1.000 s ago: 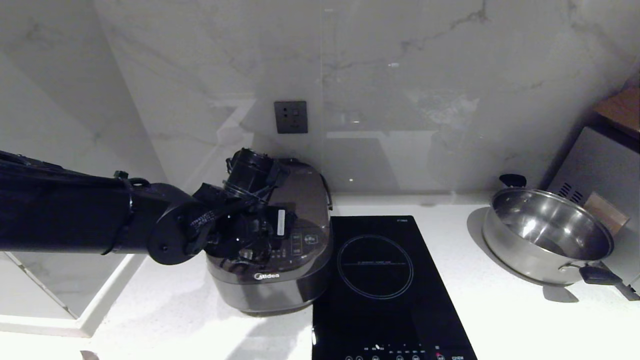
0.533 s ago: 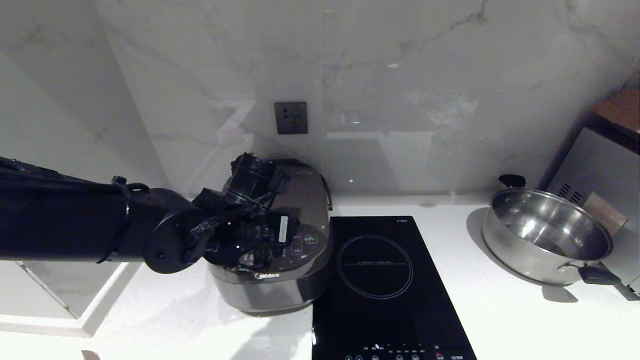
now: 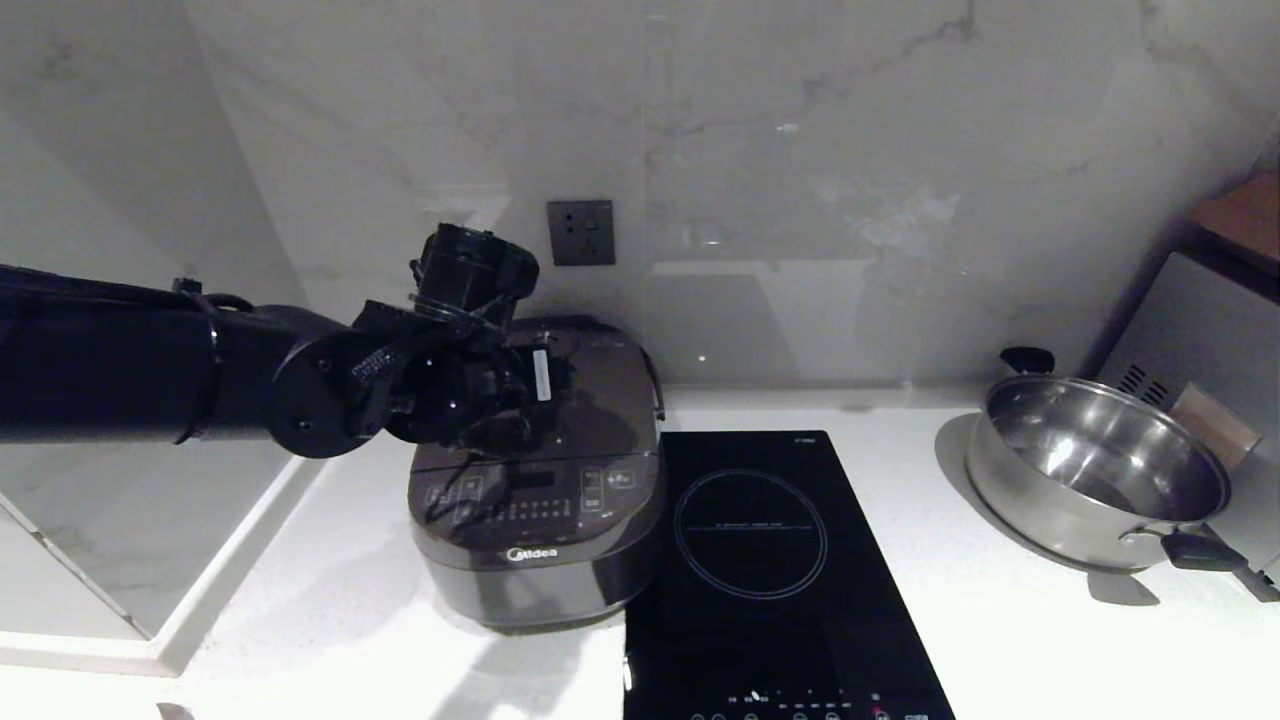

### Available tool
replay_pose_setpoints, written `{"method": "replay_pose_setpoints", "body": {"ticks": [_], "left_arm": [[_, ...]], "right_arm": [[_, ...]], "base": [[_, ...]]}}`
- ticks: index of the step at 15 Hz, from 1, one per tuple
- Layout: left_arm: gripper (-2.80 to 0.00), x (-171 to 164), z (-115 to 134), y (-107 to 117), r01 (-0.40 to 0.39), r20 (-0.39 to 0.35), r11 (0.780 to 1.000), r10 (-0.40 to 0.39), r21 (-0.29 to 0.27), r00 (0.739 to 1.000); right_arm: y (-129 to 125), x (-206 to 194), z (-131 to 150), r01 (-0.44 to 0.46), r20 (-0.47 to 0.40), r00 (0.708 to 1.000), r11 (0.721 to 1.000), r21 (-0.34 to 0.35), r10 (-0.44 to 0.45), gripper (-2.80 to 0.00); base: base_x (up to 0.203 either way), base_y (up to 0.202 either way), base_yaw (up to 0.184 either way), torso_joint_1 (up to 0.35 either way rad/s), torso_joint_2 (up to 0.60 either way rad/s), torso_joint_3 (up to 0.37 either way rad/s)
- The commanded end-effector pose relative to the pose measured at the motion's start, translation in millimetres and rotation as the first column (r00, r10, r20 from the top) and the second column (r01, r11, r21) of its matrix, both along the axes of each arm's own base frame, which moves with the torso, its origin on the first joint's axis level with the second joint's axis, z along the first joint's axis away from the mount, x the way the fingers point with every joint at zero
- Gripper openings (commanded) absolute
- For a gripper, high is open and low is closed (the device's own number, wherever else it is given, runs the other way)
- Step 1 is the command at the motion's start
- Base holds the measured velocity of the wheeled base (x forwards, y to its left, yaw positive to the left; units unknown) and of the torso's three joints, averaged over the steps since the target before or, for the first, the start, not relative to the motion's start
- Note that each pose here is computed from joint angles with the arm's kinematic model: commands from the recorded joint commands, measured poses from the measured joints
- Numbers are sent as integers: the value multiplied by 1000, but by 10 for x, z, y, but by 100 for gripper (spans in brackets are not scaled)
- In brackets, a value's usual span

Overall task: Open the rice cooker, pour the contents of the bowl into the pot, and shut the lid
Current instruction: Close the rice cooker

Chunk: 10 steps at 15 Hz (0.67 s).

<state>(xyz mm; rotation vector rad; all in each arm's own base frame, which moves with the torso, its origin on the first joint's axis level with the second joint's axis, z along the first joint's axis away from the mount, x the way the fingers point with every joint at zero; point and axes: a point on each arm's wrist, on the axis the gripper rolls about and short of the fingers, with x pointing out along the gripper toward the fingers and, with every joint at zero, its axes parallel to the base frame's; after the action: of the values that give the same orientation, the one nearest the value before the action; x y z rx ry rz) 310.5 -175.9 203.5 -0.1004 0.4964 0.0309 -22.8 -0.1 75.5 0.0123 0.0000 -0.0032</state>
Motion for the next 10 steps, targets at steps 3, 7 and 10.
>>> {"method": "replay_pose_setpoints", "body": {"ticks": [3,7,10], "left_arm": [[0,-63,221,160,-33,53,999,35,-31,998],[0,-350,109,306,28,-27,999,-29,-29,999],[0,-626,91,454,90,-72,994,-94,-60,993]], "right_arm": [[0,0,0,0,0,1000,1000,0,0,-280],[0,0,0,0,0,1000,1000,0,0,-280],[0,0,0,0,0,1000,1000,0,0,-280]], "base": [[0,0,0,0,0,0],[0,0,0,0,0,0],[0,0,0,0,0,0]]}}
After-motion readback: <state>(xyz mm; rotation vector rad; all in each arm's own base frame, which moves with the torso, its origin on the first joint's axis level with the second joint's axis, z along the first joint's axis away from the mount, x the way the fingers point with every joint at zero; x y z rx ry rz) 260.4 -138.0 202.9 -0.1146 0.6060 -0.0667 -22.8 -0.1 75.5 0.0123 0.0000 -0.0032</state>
